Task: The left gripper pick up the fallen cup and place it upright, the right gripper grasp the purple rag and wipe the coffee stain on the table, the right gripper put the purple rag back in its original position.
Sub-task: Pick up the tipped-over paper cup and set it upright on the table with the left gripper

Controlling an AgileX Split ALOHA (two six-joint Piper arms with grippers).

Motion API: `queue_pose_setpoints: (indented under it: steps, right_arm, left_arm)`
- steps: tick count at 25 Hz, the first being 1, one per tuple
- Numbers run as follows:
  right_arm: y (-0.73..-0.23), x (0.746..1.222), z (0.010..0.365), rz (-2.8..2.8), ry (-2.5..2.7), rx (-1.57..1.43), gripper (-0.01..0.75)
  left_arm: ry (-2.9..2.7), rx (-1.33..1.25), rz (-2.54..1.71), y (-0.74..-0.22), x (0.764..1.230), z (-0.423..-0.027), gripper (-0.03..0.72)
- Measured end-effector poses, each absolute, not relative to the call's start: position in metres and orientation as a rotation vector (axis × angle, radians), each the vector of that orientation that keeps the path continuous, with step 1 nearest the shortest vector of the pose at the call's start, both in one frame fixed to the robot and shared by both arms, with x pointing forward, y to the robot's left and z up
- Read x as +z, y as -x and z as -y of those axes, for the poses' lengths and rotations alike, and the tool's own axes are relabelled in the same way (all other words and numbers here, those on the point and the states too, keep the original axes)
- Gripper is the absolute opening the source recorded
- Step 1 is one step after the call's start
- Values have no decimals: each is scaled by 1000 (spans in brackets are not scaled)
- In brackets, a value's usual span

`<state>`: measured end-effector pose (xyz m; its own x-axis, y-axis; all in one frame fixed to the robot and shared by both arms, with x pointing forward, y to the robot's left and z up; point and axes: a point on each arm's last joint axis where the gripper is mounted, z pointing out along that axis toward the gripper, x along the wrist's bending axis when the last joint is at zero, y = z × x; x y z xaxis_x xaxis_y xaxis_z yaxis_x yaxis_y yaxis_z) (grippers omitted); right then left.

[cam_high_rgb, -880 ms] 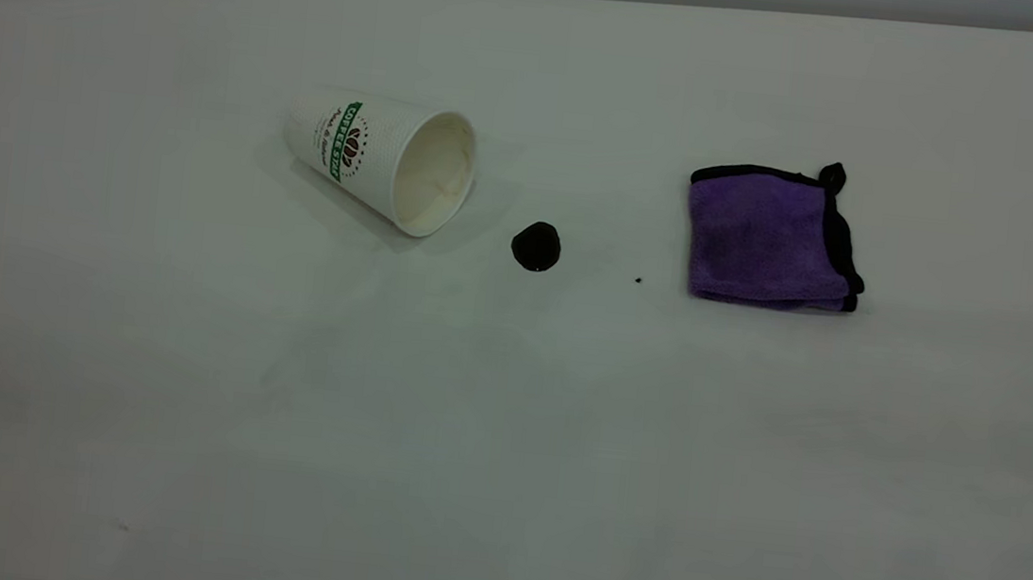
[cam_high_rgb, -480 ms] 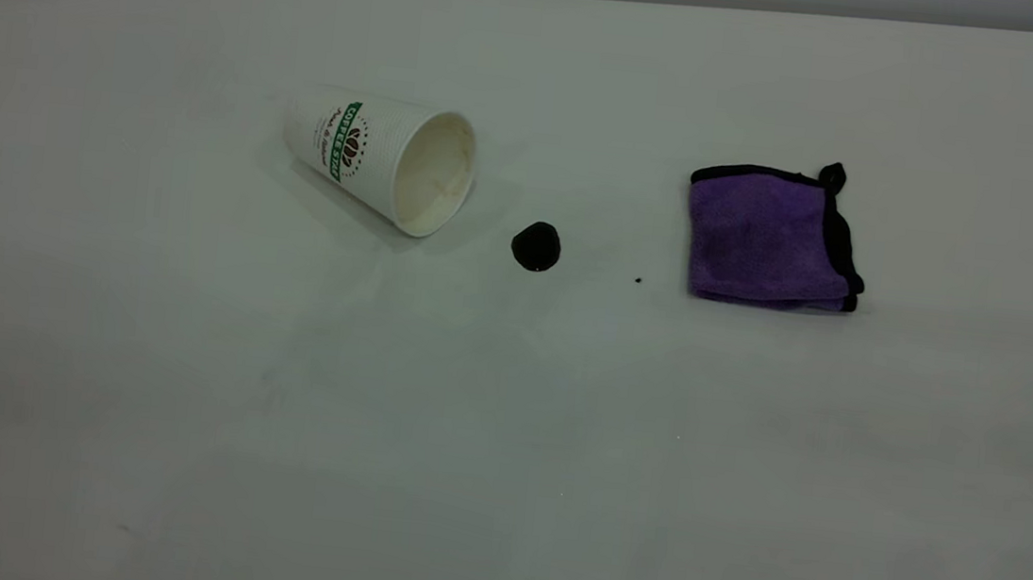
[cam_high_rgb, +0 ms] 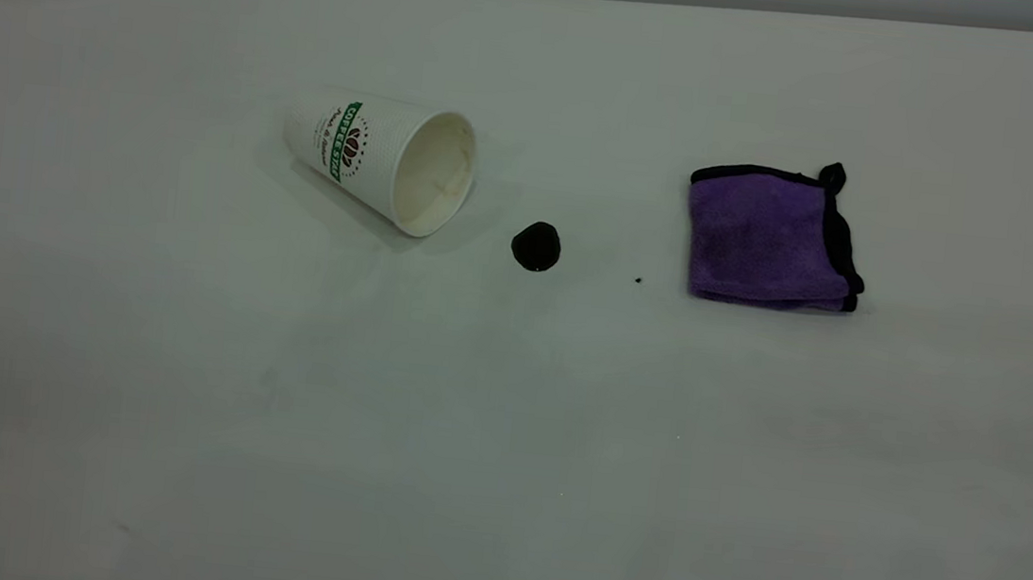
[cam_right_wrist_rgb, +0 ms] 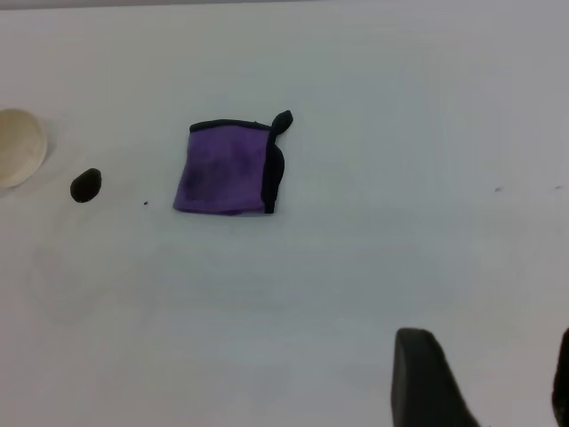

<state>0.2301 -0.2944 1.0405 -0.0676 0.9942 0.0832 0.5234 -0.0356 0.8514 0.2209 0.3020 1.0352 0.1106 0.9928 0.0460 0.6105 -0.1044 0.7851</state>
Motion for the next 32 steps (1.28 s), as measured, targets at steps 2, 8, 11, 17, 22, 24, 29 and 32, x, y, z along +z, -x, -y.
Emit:
queue_pose_setpoints:
  steps: [2, 8, 11, 17, 22, 24, 29, 32]
  right_arm:
    - [-230, 1040, 294, -1646, -1612, 1011, 391]
    - [-230, 1040, 294, -1646, -1612, 1011, 391]
    - [-230, 1040, 294, -1646, -1612, 1011, 391]
    - [-230, 1040, 294, -1646, -1612, 1011, 391]
    - [-230, 1040, 294, -1646, -1612, 1011, 391]
    - [-230, 1040, 294, -1646, -1612, 1011, 391]
    - [-230, 1040, 294, -1646, -1612, 1011, 391]
    - [-230, 1040, 294, -1646, -1612, 1011, 391]
  left_arm:
    - [-1786, 809, -1563, -221, 1035, -302, 461]
    - [-1786, 809, -1563, -221, 1035, -302, 461]
    - [-1786, 809, -1563, -221, 1035, -302, 461]
    - [-1783, 812, -1561, -222, 1036, -302, 466]
    - [-1792, 801, -1569, -243, 1048, -300, 547]
    - [-1798, 788, -1576, -261, 1055, -299, 585]
    - [-1822, 710, -1582, -316, 1070, -291, 606]
    - [-1880, 650, -1578, -353, 1076, -286, 600]
